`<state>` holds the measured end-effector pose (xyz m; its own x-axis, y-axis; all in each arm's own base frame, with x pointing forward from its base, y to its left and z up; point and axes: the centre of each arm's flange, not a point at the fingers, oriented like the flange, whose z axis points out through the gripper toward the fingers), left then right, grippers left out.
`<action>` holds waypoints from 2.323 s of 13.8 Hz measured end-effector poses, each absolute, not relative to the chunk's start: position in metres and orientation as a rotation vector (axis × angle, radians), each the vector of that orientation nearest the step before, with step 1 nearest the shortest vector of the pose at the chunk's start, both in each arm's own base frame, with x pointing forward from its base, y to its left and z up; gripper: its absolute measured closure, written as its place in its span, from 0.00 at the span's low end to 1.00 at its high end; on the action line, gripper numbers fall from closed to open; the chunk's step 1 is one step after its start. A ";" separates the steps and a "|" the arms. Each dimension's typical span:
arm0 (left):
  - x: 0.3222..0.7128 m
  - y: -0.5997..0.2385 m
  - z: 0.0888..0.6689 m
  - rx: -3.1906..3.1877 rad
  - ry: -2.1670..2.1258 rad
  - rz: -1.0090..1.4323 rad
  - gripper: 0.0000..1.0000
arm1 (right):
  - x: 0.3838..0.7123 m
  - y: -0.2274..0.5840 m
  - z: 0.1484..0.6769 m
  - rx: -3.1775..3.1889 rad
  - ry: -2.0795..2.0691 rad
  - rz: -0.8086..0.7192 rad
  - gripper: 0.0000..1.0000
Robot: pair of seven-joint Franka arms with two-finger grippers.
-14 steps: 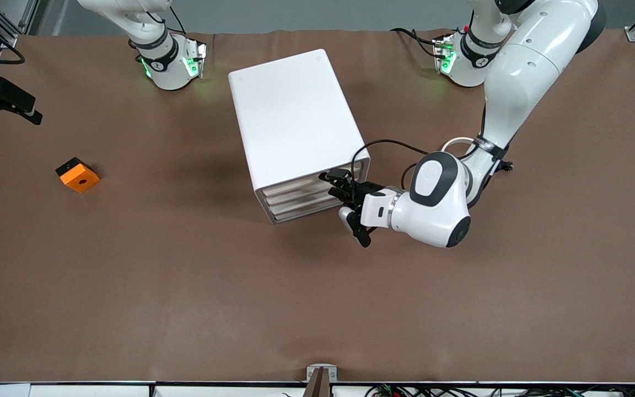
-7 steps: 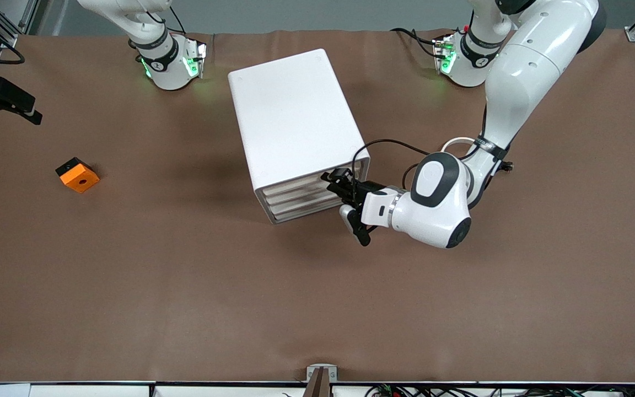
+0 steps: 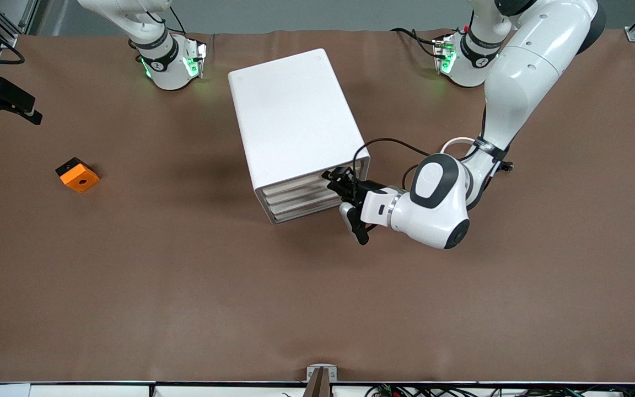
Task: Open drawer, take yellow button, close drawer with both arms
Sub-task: 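Grasp the drawer handle with the left gripper, then pull the drawer out of the cabinet with the left gripper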
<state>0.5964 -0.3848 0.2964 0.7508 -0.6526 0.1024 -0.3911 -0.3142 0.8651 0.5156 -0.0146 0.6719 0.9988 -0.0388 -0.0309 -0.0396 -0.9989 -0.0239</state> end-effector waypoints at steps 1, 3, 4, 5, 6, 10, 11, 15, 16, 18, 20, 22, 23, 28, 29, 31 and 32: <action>0.596 -0.385 0.296 1.942 -0.797 -0.333 0.67 | 0.516 -0.015 0.672 -3.116 0.062 0.047 0.00; 0.595 -0.385 0.297 1.940 -0.798 -0.335 0.75 | 0.516 -0.015 0.672 -3.116 0.061 0.048 0.00; 0.595 -0.385 0.298 1.935 -0.804 -0.336 0.83 | 0.516 -0.015 0.672 -3.116 0.061 0.048 0.00; 0.596 -0.385 0.299 1.934 -0.807 -0.335 0.83 | 0.516 -0.014 0.672 -3.116 0.061 0.048 0.00; 0.596 -0.384 0.299 1.929 -0.816 -0.326 0.85 | 0.516 -0.014 0.672 -3.116 0.061 0.048 0.00; 0.597 -0.381 0.299 1.921 -0.823 -0.326 0.85 | 0.516 -0.015 0.672 -3.116 0.062 0.048 0.00; 0.598 -0.380 0.299 1.921 -0.822 -0.326 0.85 | 0.515 -0.015 0.672 -3.116 0.062 0.049 0.00; 0.603 -0.373 0.299 1.926 -0.817 -0.312 0.86 | 0.515 -0.016 0.672 -3.116 0.065 0.049 0.00; 0.606 -0.370 0.299 1.931 -0.812 -0.303 0.86 | 0.515 -0.017 0.672 -3.116 0.068 0.049 0.00; 0.614 -0.363 0.301 1.947 -0.801 -0.271 0.86 | 0.515 -0.019 0.672 -3.115 0.075 0.048 0.00; 0.625 -0.355 0.304 1.967 -0.789 -0.226 0.86 | 0.515 -0.019 0.672 -3.115 0.075 0.047 0.00; 0.633 -0.349 0.306 1.988 -0.775 -0.188 0.86 | 0.516 -0.020 0.672 -3.115 0.075 0.045 0.00; 0.638 -0.344 0.306 2.001 -0.770 -0.170 0.86 | 0.516 -0.020 0.672 -3.115 0.076 0.042 0.00; 0.658 -0.325 0.311 2.050 -0.742 -0.096 0.86 | 0.516 -0.020 0.678 -3.116 0.080 0.012 0.00; 0.662 -0.321 0.313 2.062 -0.741 -0.079 0.86 | 0.516 -0.021 0.679 -3.115 0.081 0.011 0.00; 0.670 -0.315 0.317 2.087 -0.746 -0.045 0.86 | 0.518 -0.023 0.675 -3.115 0.087 0.025 0.00; 0.673 -0.312 0.318 2.097 -0.742 -0.031 0.86 | 0.523 -0.025 0.666 -3.115 0.092 0.052 0.00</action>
<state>0.6730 -0.3117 0.3179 0.8210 -0.5163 0.2437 -0.4944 -0.4293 0.7558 0.5230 -0.0249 0.6659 0.9977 -0.0588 -0.0338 -0.0596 -0.9979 -0.0239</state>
